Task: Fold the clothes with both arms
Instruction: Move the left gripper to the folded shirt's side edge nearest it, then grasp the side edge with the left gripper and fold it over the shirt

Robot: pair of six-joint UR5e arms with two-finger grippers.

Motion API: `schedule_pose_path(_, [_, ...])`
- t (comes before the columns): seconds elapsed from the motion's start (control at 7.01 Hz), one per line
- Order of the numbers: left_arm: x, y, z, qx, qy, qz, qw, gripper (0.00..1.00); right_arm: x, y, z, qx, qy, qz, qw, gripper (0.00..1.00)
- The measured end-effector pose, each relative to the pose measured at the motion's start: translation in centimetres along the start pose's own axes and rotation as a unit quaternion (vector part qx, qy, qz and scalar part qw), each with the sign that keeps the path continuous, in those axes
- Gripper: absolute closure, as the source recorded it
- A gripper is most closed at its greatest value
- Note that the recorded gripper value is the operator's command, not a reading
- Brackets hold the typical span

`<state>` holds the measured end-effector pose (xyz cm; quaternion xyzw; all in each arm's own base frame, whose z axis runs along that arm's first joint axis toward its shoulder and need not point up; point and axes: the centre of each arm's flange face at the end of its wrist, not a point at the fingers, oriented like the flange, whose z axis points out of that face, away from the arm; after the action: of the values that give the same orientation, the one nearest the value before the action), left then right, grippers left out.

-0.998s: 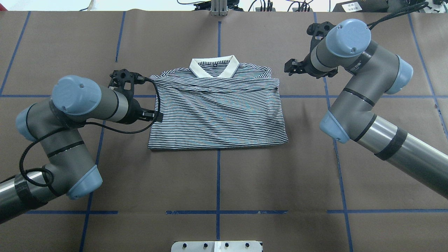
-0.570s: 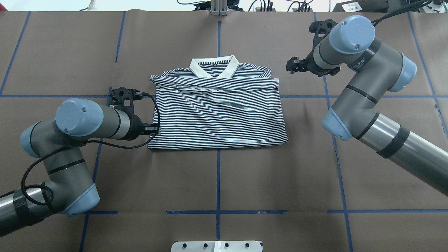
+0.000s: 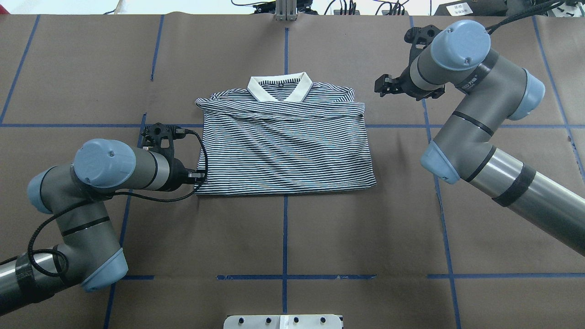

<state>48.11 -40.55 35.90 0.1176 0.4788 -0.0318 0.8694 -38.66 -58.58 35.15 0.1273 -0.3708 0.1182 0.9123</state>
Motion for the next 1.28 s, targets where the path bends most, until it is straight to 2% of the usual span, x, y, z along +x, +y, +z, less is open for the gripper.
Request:
schedule_pose_path(0.14, [0.2, 0.5, 0.2, -0.002, 0.0, -0.003, 1.0, 0.58, 0.1, 0.0, 0.0, 0.0, 0.0, 0.0, 1.0, 0.0])
schedule_pose_path(0.29, [0.4, 0.8, 0.2, -0.003, 0.001, -0.005, 1.0, 0.66, 0.1, 0.0, 0.0, 0.0, 0.001, 0.0, 1.0, 0.0])
schedule_pose_path(0.43, [0.5, 1.1, 0.3, -0.004, 0.002, -0.005, 1.0, 1.0, 0.1, 0.0, 0.1, 0.0, 0.001, 0.0, 1.0, 0.0])
schedule_pose_path(1.0, [0.1, 1.6, -0.4, -0.004, 0.003, 0.001, 1.0, 1.0, 0.1, 0.0, 0.1, 0.0, 0.001, 0.0, 1.0, 0.0])
schedule_pose_path(1.28, [-3.4, 2.1, -3.2, 0.002, -0.006, 0.053, 0.9986, 1.0, 0.0, 0.1, 0.1, 0.0, 0.001, 0.0, 1.0, 0.0])
